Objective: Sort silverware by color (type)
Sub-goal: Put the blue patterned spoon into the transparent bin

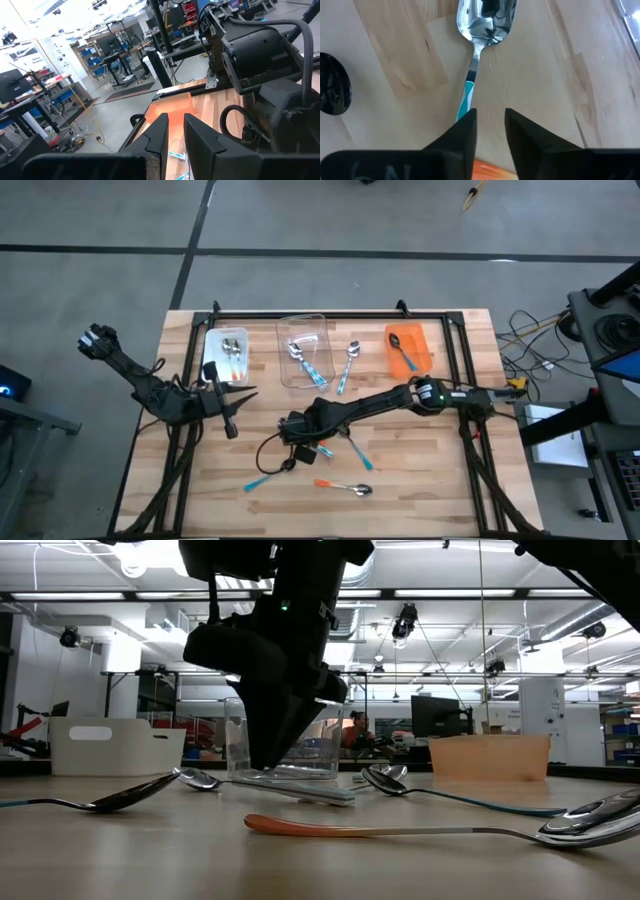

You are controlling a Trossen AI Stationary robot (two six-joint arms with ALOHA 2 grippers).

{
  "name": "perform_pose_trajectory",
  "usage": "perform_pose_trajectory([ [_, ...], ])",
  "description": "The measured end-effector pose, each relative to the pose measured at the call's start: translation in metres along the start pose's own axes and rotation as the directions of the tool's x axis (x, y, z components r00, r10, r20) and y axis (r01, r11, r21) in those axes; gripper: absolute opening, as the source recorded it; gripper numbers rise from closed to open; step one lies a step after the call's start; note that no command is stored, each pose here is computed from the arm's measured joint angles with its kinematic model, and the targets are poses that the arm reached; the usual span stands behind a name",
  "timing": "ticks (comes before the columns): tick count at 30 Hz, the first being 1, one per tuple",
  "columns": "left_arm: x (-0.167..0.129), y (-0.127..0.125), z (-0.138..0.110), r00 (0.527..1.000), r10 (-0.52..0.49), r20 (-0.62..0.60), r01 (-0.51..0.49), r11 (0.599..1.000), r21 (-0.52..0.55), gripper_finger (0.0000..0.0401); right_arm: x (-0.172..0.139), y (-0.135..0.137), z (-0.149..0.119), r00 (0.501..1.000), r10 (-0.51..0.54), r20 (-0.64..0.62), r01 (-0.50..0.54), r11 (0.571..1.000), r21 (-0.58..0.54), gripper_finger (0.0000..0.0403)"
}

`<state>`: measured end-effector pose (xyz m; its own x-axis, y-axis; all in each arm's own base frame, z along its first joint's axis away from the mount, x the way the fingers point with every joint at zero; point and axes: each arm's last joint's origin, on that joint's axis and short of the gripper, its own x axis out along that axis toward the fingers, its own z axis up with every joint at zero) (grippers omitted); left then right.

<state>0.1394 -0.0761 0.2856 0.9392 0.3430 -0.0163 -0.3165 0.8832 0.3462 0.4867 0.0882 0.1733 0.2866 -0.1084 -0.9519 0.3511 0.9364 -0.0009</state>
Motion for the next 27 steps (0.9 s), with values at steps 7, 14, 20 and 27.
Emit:
perform_pose_trajectory([
  [7,0.0,0.0,0.0,1.0,0.0,0.0,0.0,1.0,0.0,0.0042,0.0,0.0,0.0,1.0,-0.02,0.013,0.019,0.999,0.026,0.0169],
  [14,0.0,0.0,0.0,1.0,0.0,0.0,0.0,1.0,0.0,0.0042,0.0,-0.001,0.001,1.0,-0.021,0.012,0.021,0.999,0.028,0.0205],
  [20,0.0,0.0,0.0,1.0,0.0,0.0,0.0,1.0,0.0,0.0042,0.01,0.0,0.0,1.0,-0.03,0.01,0.029,0.999,0.034,0.0203],
  [27,0.0,0.0,0.001,1.0,0.0,0.002,0.0,1.0,-0.003,0.0042,0.022,0.001,0.0,0.999,-0.037,0.006,0.037,0.999,0.029,0.0203],
])
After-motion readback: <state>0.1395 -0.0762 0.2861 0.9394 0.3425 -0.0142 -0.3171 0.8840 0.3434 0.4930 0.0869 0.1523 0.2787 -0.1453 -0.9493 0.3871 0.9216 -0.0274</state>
